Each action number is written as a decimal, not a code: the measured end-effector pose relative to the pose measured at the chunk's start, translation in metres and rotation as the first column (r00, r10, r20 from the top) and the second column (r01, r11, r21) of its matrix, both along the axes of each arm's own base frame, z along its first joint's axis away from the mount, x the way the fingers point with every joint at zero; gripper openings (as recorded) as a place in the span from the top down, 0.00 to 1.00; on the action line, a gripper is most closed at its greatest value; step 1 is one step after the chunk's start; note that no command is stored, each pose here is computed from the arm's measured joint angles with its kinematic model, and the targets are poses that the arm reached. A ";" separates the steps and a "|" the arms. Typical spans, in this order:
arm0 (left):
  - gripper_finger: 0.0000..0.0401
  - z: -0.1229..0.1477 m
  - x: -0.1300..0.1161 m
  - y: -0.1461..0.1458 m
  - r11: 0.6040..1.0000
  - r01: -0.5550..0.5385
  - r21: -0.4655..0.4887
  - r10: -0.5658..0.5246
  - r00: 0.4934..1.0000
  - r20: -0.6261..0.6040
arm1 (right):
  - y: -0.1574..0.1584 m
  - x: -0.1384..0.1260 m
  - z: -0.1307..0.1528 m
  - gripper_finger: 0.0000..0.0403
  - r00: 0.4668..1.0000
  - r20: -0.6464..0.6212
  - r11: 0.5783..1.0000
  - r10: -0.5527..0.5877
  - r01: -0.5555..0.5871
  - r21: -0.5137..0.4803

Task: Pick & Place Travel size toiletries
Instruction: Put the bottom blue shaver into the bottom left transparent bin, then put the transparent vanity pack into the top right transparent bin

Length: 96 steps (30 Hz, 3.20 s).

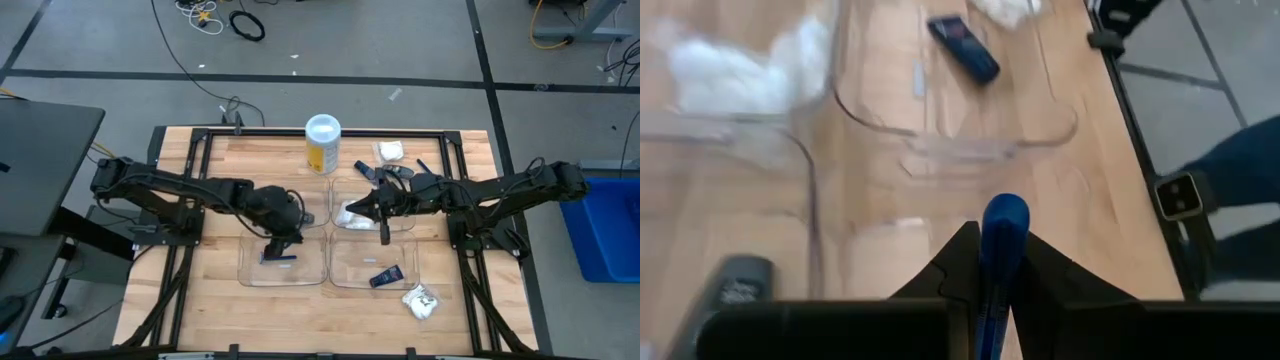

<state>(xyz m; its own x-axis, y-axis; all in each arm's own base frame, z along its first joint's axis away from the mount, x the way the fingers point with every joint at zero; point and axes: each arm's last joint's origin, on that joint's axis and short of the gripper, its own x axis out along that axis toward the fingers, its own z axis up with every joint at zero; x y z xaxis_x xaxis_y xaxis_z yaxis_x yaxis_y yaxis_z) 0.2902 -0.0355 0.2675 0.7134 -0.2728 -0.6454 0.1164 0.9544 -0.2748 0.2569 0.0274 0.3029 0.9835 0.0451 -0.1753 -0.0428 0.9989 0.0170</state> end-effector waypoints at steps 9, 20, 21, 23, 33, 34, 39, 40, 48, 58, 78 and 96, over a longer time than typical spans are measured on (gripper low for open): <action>0.89 -0.005 -0.006 -0.016 0.999 0.000 -0.052 -0.004 0.996 -0.087 | 0.000 0.000 0.000 0.98 1.000 -0.003 1.000 0.000 0.000 0.000; 0.88 -0.004 -0.013 -0.045 0.995 0.036 -0.089 -0.046 0.993 -0.107 | 0.000 0.000 0.000 0.98 1.000 -0.005 0.999 -0.007 0.007 0.041; 0.88 -0.004 -0.013 -0.046 0.996 0.034 -0.084 -0.043 0.994 -0.105 | 0.000 0.000 0.000 0.98 1.000 -0.005 0.999 -0.007 0.007 0.041; 0.89 -0.005 -0.013 -0.046 0.996 0.033 -0.082 -0.041 0.994 -0.105 | 0.000 0.000 0.000 0.98 1.000 -0.005 0.999 -0.007 0.007 0.041; 0.77 -0.005 -0.013 -0.046 0.993 -0.003 -0.114 -0.011 0.992 -0.124 | 0.000 0.000 0.000 0.98 1.000 -0.005 0.999 -0.007 0.007 0.041; 0.75 -0.005 -0.013 -0.046 0.993 -0.004 -0.115 -0.010 0.992 -0.124 | 0.000 0.000 0.000 0.98 1.000 -0.005 0.999 -0.007 0.007 0.041; 0.65 -0.005 -0.013 -0.046 0.993 -0.007 -0.118 -0.008 0.992 -0.126 | 0.000 0.000 0.000 0.98 1.000 -0.005 0.999 -0.007 0.007 0.041; 0.64 -0.005 -0.013 -0.046 0.992 -0.012 -0.122 -0.004 0.992 -0.128 | 0.000 0.000 0.000 0.98 1.000 -0.005 0.999 -0.007 0.007 0.041; 0.63 -0.005 -0.013 -0.046 0.989 -0.037 -0.144 0.017 0.990 -0.141 | 0.000 0.000 0.000 0.98 1.000 -0.005 0.999 -0.006 0.006 0.041; 0.73 -0.001 -0.008 -0.043 0.993 -0.038 -0.115 0.031 0.998 -0.063 | 0.000 -0.001 0.001 0.98 1.000 0.001 0.999 -0.006 0.006 0.035; 0.98 0.012 0.009 -0.007 0.990 -0.136 -0.027 0.138 0.981 0.139 | 0.000 -0.002 0.002 0.97 1.000 0.005 1.000 -0.005 0.005 0.023; 0.97 0.014 0.012 0.010 0.986 -0.168 -0.005 0.166 0.969 0.181 | 0.001 -0.002 0.002 0.98 0.999 0.009 0.998 0.048 -0.047 -0.038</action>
